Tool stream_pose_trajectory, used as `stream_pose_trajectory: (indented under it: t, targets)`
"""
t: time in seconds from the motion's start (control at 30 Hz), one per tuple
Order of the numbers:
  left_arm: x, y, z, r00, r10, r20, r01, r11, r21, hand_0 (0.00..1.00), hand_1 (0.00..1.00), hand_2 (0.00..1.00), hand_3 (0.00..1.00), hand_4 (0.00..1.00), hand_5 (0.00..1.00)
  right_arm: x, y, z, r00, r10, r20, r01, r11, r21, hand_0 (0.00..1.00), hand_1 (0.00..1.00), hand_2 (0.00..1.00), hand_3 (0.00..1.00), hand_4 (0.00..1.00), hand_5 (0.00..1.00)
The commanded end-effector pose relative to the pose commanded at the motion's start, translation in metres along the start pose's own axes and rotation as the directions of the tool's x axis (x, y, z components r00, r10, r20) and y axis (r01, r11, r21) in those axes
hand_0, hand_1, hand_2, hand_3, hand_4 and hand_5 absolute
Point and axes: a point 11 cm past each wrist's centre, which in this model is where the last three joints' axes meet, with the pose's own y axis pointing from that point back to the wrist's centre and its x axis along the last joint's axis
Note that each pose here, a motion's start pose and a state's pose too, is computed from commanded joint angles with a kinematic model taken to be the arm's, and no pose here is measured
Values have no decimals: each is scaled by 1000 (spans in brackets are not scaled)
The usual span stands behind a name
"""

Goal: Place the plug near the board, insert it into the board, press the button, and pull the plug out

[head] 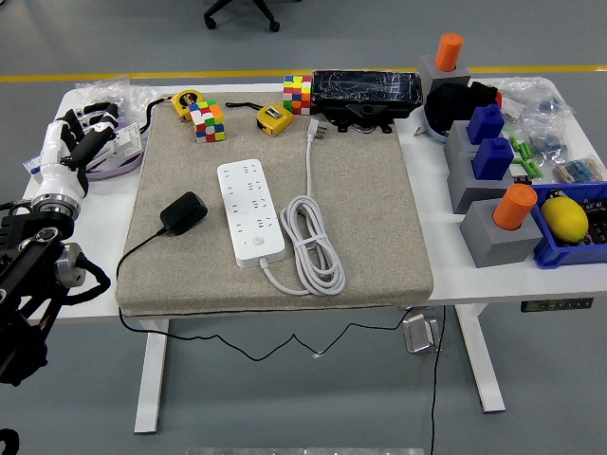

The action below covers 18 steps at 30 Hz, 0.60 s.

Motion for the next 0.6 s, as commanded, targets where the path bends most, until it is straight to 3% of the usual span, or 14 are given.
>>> stream_pose_trajectory:
  t: [0.6]
  targets:
    - [-5, 1, 10, 1000, -20, -12, 20, 999, -28, 633, 657, 591, 570, 702, 321, 1, 0, -1, 1000, 1, -2, -1, 1000, 2, 609, 675, 686, 573, 915, 445]
